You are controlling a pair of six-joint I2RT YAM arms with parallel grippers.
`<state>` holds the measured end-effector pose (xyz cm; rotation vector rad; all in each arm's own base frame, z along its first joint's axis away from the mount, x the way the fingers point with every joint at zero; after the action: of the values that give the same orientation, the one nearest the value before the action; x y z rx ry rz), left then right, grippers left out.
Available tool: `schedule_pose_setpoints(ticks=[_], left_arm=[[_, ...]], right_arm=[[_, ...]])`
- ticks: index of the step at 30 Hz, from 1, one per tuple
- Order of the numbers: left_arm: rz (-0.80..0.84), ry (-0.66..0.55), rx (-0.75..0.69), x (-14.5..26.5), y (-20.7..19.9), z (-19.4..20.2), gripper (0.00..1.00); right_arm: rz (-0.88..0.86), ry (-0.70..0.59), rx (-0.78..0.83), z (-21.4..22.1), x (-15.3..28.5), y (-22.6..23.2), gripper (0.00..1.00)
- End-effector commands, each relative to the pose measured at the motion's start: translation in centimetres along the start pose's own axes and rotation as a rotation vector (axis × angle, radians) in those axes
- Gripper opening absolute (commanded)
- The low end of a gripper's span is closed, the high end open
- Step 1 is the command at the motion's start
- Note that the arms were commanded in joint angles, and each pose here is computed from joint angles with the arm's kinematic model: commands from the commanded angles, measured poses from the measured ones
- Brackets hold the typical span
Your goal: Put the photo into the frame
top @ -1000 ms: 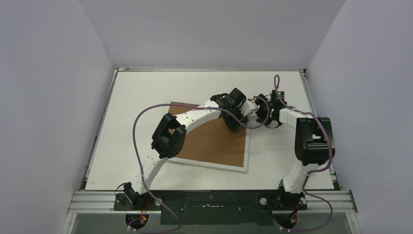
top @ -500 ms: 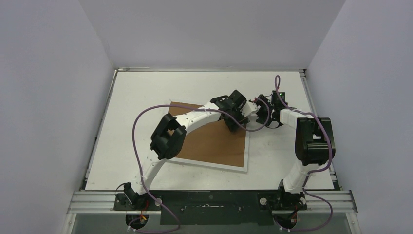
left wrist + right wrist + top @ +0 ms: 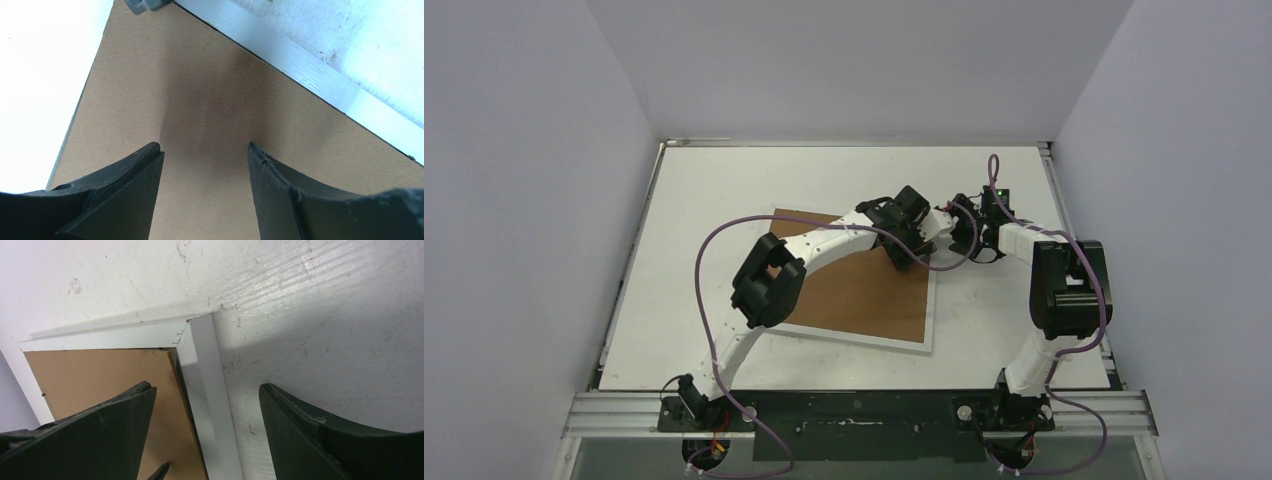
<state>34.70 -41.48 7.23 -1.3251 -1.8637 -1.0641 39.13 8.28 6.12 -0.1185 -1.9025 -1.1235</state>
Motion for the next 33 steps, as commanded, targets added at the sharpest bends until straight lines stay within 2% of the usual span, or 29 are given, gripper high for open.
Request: schedule_pose_setpoints(ticks=[1,14,20,26,33], left_arm=[[0.051,0.133,-0.034,-2.3,-2.4,3.8,0.61],[0.082,0.164,-0.024,-2.5,-3.7,5.3,0.59],[0.077,0.113,-0.001,-0.5,-3.0,3.5,0.60],[0.088,0.112,0.022,-0.2,-3.3,4.0,0.60],[0.110,0.133,0.046,-0.8,-4.2,5.1,0.60]], right_arm=[[-0.044,-0.031,0.013,-1.2,0.0,1.4,0.78],[-0.059,0.003,-0.013,-0.1,2.2,0.6,0.81],[-0.095,0.019,-0.134,-0.4,5.5,-2.1,0.81],[-0.156,0.068,-0.150,3.7,8.5,-3.4,0.80],[-0.184,0.129,-0.082,8.0,10.9,-3.7,0.77]])
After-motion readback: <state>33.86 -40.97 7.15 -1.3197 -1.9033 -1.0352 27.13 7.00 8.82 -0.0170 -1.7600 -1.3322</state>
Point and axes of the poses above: each gripper's point midway between its finger pads, its own x axis back along the fingers, its own y axis along the line the jaws close on, z = x × y, the point moved 3 cm from there along x, back along the fingers, and after that the axes turned 15 degrees about -x, right-handed, at the moved point
